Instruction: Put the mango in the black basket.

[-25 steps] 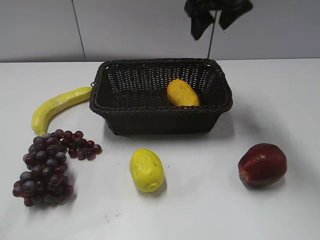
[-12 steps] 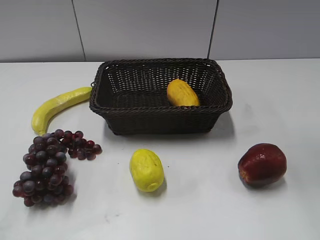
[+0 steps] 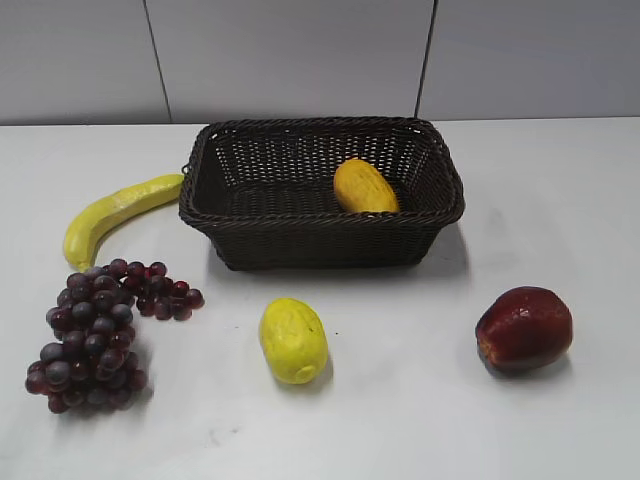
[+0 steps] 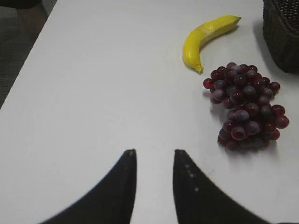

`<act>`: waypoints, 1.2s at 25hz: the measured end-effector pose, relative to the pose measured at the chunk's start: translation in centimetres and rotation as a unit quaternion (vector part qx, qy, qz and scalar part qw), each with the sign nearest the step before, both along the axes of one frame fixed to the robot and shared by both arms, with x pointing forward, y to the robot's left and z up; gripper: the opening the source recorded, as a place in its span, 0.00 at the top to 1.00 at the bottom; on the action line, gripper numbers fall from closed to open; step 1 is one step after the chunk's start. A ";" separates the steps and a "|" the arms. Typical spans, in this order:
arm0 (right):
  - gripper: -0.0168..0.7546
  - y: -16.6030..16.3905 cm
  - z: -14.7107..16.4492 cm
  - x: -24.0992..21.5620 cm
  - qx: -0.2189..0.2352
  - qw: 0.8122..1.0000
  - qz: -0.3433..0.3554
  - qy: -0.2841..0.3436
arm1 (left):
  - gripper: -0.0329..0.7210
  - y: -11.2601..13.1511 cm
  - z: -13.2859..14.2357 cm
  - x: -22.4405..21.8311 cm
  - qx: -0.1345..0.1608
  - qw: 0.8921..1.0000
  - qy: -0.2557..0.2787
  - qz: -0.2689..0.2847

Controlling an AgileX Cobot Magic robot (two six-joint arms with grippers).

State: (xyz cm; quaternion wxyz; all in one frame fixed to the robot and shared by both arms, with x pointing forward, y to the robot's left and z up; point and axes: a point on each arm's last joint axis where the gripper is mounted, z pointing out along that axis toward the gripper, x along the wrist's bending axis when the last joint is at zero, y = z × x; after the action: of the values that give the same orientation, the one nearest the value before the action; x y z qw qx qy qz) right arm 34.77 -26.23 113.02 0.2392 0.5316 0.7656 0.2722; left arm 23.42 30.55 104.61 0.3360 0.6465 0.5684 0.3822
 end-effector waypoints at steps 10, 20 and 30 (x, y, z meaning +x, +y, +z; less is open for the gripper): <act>0.22 -3.1 -6.7 -7.1 0.024 0.998 0.000 -0.053 | 0.69 0.0 0.0 0.0 0.000 1.000 0.000 0.000; 0.22 -3.1 -7.9 -7.5 0.025 0.998 0.007 -0.057 | 0.69 0.0 0.0 0.0 0.000 1.000 0.000 0.000; 0.22 -3.3 -7.8 -7.8 0.031 0.997 0.006 -0.069 | 0.69 0.0 0.0 0.0 0.000 1.000 0.000 0.000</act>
State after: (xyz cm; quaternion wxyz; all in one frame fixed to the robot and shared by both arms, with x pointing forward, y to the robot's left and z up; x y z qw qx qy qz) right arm 26.94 -29.52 105.20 0.2737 0.5143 0.7413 0.3333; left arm 23.42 30.56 104.61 0.3358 0.6465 0.5684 0.3824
